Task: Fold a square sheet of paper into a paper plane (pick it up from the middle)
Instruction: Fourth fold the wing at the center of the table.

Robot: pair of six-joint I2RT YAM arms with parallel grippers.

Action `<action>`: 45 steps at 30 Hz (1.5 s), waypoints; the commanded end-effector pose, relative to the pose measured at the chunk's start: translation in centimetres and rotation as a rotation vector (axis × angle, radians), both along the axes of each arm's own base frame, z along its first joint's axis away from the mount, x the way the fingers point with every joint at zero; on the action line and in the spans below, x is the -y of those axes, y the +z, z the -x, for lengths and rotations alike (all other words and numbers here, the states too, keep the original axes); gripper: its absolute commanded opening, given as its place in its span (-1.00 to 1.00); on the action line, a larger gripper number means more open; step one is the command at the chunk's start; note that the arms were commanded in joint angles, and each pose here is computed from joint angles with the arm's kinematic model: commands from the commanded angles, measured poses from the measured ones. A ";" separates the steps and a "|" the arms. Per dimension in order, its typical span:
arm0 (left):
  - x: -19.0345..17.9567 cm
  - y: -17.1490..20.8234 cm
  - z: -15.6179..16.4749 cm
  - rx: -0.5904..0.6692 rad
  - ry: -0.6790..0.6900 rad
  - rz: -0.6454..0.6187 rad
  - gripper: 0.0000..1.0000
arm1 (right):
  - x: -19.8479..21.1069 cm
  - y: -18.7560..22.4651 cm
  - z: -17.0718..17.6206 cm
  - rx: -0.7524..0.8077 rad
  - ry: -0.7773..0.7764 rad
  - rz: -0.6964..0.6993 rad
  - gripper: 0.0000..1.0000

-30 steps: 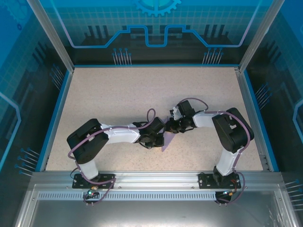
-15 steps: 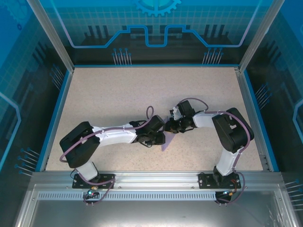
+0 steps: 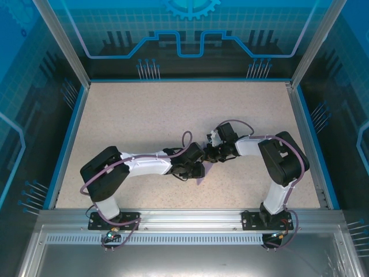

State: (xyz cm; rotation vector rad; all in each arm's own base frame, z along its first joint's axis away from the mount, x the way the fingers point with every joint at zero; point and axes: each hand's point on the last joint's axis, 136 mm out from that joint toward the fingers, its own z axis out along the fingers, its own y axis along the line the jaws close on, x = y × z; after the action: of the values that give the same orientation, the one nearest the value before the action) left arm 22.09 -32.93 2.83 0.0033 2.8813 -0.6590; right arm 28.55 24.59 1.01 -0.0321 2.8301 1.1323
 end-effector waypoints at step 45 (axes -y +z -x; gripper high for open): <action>-2.0 -2.2 2.4 -0.059 -0.006 -0.113 -0.76 | 2.8 -4.7 3.0 -0.126 -0.020 0.139 -0.78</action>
State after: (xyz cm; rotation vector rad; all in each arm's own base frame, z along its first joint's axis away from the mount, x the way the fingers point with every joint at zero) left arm 20.67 -32.19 1.53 0.0283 2.9376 -0.5713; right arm 28.55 24.69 0.99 -0.0404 2.8164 1.1473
